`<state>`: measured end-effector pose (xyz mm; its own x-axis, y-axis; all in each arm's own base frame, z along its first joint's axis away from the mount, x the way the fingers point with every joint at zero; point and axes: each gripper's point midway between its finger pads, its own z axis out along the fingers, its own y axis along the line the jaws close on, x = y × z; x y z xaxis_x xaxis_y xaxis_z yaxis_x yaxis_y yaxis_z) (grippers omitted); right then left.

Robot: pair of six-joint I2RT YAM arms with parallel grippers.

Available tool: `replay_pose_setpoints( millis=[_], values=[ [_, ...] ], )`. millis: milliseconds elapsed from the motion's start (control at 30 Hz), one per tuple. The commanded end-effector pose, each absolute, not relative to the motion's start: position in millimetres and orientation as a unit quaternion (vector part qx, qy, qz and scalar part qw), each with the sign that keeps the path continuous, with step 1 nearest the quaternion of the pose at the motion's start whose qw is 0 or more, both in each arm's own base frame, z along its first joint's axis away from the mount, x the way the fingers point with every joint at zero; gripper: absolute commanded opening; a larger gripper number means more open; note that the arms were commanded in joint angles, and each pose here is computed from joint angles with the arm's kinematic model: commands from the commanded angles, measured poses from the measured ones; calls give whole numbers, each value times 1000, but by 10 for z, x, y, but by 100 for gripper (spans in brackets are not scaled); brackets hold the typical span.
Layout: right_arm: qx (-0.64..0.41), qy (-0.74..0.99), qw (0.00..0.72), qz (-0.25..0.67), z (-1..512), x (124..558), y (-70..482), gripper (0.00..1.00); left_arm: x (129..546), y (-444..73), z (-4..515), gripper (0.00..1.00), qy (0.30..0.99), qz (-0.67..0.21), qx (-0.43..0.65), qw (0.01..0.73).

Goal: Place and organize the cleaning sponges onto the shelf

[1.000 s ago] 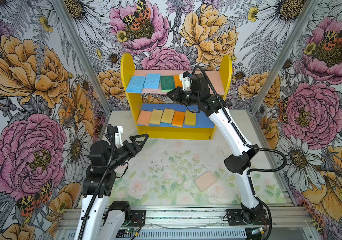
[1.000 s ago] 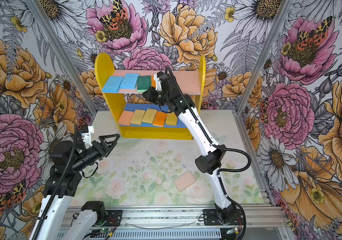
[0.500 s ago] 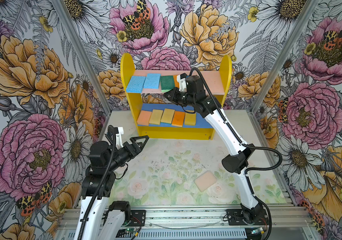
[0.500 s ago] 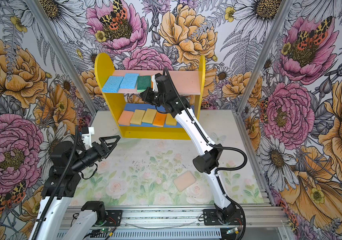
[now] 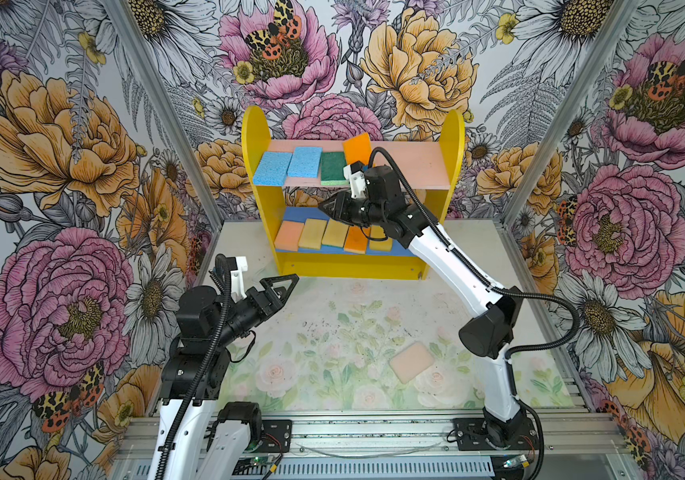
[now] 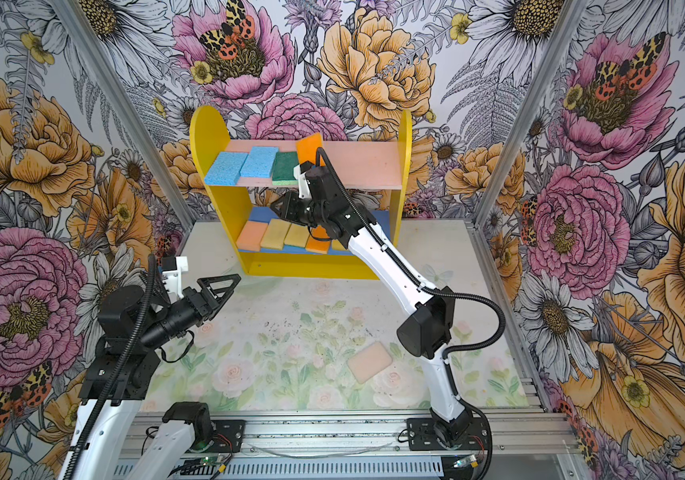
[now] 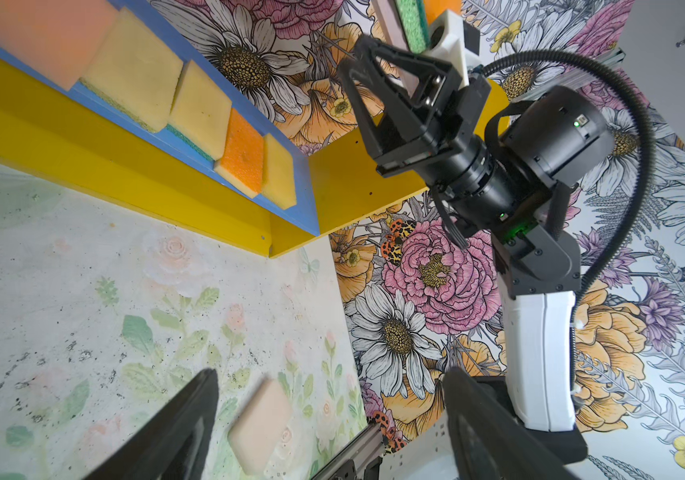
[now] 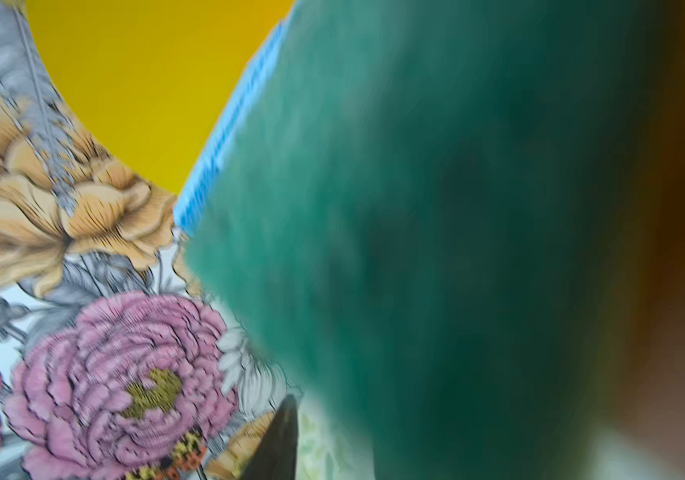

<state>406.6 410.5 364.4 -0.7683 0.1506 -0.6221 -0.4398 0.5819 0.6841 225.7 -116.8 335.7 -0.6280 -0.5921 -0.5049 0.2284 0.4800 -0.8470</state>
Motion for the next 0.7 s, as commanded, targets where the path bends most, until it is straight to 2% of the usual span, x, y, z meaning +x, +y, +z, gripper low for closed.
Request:
replay_pose_setpoints(
  millis=[0,100,167,300,467,667],
  values=[
    [-127,835,359,397,3676,3487,3778,47,2202,-1238,3162,86,766,-493,-107,399],
    [-87,876,324,347,3081,3125,3263,60,2189,-1357,2962,90,782,-483,-96,382],
    [-61,896,302,321,2702,2884,2933,65,2184,-1477,2823,93,796,-469,-83,374],
    [-17,900,273,338,2349,2544,2666,70,2311,-1743,2674,96,805,-457,-62,374],
    [-20,890,298,345,2509,2494,2572,70,2577,-1962,2876,96,787,-479,-52,385],
    [-45,854,373,359,3225,2856,2587,71,2834,-1866,3572,95,758,-470,-51,450]
  ],
)
